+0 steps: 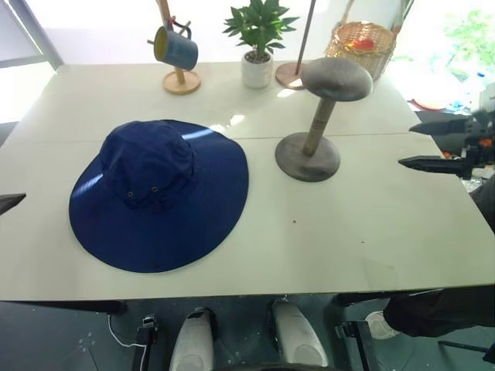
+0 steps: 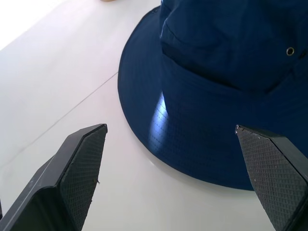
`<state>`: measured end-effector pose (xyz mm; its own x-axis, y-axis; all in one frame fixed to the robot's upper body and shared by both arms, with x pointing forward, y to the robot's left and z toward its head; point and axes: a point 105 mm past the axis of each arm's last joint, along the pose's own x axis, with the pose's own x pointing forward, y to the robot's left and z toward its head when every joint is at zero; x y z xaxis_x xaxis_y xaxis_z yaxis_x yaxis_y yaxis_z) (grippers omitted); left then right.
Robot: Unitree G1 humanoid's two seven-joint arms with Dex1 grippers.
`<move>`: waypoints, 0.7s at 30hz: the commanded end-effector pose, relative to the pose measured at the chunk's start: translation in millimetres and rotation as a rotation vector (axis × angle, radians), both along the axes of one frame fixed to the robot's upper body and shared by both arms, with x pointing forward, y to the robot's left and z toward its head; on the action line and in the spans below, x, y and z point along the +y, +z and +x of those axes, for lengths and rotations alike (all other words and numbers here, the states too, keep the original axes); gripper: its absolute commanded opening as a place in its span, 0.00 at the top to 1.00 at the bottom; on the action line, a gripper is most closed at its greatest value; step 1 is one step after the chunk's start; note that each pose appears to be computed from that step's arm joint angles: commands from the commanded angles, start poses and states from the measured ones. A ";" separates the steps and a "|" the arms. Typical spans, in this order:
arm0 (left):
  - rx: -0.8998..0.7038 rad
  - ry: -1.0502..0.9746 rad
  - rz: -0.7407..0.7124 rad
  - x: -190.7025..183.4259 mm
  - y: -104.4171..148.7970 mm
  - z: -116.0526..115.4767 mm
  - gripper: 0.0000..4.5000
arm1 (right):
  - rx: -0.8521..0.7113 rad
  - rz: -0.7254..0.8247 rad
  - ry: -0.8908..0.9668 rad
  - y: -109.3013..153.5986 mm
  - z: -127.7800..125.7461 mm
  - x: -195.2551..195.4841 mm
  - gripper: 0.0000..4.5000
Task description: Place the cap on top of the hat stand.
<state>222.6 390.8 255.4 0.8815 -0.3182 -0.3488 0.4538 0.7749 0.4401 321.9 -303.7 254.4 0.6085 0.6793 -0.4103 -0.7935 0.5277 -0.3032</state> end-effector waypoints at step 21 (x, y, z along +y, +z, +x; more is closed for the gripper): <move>-0.066 -0.158 0.128 -31.7 5.0 20.3 0.00 | -0.096 -0.010 0.024 12.9 -4.3 4.9 0.02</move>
<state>244.6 363.4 257.8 0.8530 -0.4054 -0.3286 0.5214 0.6872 0.5058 325.3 -303.6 248.2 0.6334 0.6627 -0.3995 -0.7738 0.5385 -0.3336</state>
